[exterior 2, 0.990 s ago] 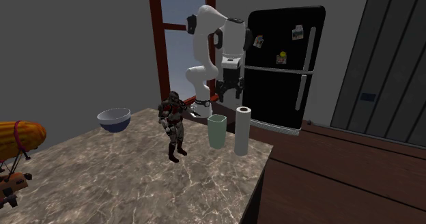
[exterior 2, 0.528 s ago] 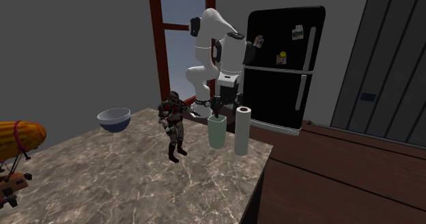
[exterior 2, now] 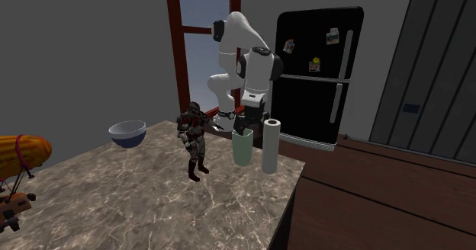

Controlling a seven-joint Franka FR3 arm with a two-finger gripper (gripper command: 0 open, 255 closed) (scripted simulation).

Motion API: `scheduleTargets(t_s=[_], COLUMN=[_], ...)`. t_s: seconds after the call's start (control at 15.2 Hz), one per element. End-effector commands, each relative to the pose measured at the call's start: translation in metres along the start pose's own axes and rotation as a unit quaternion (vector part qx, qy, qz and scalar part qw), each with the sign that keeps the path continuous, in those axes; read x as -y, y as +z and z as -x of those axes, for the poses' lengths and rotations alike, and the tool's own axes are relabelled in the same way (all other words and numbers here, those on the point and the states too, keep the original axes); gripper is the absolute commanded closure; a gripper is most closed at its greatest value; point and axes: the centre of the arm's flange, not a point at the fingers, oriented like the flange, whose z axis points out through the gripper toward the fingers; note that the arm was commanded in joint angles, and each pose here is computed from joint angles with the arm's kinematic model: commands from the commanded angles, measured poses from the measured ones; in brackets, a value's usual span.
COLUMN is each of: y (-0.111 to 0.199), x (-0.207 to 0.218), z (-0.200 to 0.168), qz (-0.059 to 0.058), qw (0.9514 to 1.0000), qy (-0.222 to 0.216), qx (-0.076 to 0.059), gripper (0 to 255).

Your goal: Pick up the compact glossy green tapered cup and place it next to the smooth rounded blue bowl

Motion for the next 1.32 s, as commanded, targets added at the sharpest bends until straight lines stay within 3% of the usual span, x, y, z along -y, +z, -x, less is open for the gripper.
scheduleTargets(t_s=[0.0, 0.33, 0.4, 0.99, 1.25], y=[0.001, 0.001, 0.001, 0.001, -0.020], x=[0.000, 0.000, 0.000, 0.000, -0.001], z=[0.000, 0.000, 0.000, 0.000, 0.002], qz=[0.000, 0.000, 0.000, 0.000, 0.000], qw=[1.0000, 1.0000, 1.0000, 1.0000, 1.0000], qy=[0.000, 0.000, 0.000, 0.000, 0.000], qx=[0.000, 0.000, 0.000, 0.000, 0.000], gripper=[0, 0, 255, 255, 255])
